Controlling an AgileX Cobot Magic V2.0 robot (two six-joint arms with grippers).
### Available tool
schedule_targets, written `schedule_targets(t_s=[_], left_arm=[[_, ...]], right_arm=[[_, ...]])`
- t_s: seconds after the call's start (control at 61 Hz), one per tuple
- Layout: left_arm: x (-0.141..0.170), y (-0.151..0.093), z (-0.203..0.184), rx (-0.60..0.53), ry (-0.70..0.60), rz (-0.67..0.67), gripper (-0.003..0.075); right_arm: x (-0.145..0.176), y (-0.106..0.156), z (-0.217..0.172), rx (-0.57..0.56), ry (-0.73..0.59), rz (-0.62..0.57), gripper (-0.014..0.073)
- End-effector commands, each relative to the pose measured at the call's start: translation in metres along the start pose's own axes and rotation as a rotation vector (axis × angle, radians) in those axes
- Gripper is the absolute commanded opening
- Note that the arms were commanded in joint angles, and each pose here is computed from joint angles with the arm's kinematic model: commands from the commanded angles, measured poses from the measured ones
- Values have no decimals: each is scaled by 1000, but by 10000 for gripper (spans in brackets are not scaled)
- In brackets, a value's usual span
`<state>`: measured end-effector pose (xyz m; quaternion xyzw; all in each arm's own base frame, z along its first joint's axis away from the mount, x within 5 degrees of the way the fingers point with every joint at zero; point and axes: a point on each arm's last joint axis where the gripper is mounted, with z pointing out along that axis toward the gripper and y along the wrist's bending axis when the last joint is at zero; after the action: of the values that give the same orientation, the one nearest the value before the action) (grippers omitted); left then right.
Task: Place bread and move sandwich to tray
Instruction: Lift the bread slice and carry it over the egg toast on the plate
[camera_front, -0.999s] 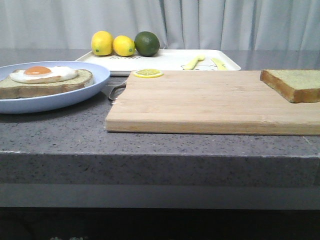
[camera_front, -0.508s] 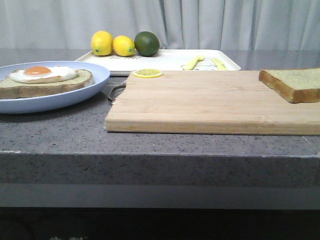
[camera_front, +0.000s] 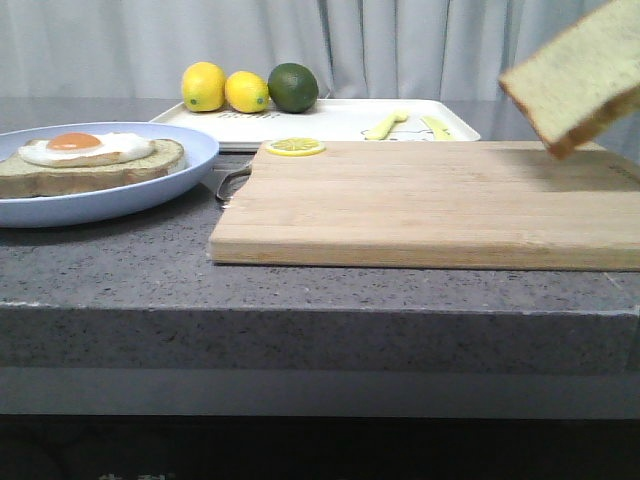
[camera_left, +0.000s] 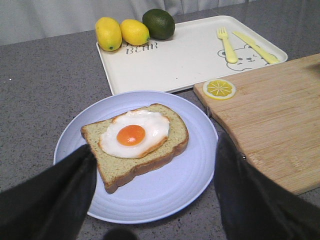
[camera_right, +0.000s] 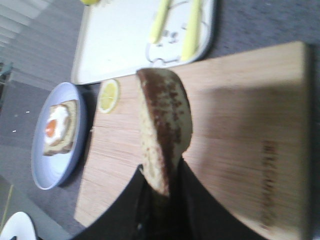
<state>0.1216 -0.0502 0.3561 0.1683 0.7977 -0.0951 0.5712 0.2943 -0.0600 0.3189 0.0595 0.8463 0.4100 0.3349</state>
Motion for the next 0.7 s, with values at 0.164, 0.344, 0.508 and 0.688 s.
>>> schedule_targets(t_s=[0.164, 0.344, 0.508, 0.688], left_arm=[[-17, -1, -4, 8, -110, 9, 492], [-17, -1, -4, 8, -110, 9, 492], [-17, -1, -4, 8, -111, 9, 492], [-17, -1, -4, 8, -111, 9, 492]], right_arm=[[10, 90, 39, -374, 18, -40, 87], [30, 133, 90, -379, -1, -29, 87], [53, 163, 137, -422, -8, 91, 87], [68, 182, 190, -490, 66, 143, 87]])
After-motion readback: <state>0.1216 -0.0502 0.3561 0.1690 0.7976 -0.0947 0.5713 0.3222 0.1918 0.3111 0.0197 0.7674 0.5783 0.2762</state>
